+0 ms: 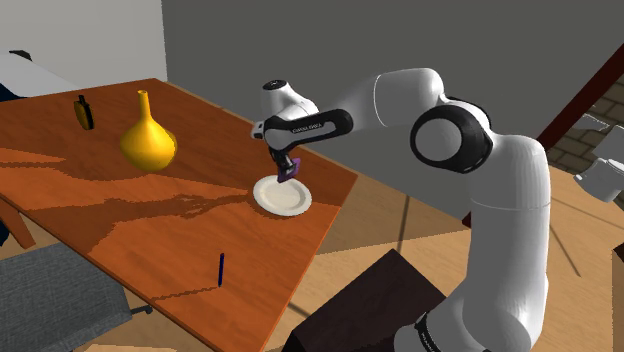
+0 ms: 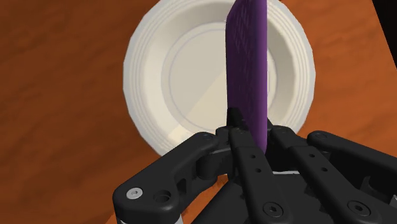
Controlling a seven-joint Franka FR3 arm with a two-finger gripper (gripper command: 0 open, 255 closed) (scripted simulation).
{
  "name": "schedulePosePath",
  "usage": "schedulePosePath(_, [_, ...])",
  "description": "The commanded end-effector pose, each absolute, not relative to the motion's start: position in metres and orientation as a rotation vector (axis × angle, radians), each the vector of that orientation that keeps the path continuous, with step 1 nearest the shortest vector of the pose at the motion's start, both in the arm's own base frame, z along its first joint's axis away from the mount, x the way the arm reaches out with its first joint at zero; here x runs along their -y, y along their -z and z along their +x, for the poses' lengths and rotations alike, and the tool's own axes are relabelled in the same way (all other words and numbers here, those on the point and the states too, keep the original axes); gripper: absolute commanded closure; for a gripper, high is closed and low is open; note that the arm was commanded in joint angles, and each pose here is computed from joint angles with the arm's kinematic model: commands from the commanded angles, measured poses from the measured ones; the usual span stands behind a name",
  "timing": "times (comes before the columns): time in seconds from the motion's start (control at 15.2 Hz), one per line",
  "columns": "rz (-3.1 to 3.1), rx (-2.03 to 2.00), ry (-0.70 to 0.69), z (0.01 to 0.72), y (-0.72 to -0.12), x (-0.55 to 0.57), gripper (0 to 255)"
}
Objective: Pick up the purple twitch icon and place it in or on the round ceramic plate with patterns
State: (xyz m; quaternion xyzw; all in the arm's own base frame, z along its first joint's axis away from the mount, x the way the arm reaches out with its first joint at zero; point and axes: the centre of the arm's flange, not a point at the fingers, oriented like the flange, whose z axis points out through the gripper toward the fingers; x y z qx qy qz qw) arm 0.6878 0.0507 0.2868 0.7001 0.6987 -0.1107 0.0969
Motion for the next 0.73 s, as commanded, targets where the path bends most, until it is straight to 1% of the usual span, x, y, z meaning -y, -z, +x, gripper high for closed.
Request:
schedulePosePath(0.0, [2.073, -2.07, 0.327, 0.688, -0.276, -0.049, 255])
schedulePosePath(0.66, [2.073, -2.07, 0.327, 0.688, -0.223, -0.049, 255])
